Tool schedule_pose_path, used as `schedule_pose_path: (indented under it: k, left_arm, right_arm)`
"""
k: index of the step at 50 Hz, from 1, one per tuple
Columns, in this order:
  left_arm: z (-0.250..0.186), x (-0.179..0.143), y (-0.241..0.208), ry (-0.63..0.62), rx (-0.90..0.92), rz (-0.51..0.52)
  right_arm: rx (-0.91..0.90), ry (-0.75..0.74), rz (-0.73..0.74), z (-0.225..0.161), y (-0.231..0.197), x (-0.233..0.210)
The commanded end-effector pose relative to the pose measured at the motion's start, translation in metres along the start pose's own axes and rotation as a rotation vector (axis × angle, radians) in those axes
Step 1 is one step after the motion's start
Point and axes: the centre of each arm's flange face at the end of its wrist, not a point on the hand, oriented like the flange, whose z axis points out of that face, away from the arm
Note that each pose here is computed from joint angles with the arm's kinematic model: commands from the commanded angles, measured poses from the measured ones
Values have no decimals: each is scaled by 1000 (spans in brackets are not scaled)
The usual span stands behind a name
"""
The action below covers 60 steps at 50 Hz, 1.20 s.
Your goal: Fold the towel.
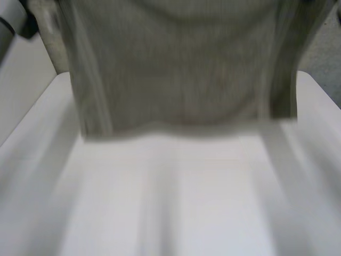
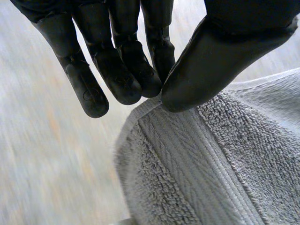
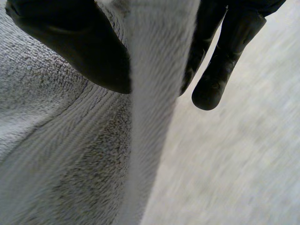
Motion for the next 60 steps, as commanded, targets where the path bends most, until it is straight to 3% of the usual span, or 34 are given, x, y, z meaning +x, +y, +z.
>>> schedule_pose_path:
  k: [1, 5, 10, 14, 21, 26, 43, 60]
  left_arm:
    - [1, 1, -48, 10, 137, -30]
    - [-4, -1, -27, 0, 67, -44]
    - [-38, -7, 57, 1, -190, -93]
    - [-60, -4, 97, 48, -299, -101]
    - [-119, 8, 189, 113, -481, 0]
    - [-142, 10, 224, 131, -567, 43]
    - [-161, 10, 257, 123, -633, 38]
    - [-163, 5, 266, 76, -644, 50]
  right_arm:
    - [61, -46, 42, -10, -22, 3]
    - [-57, -165, 65, -23, 10, -13]
    - [-184, -259, 18, -44, 51, -31]
    - [-283, -305, -28, -64, 82, -40]
    - [-469, -408, -48, -111, 152, -71]
    - [-500, -386, -33, -126, 178, -70]
    - [-535, -296, 108, -129, 188, -55]
    - [-554, -275, 132, -131, 190, -50]
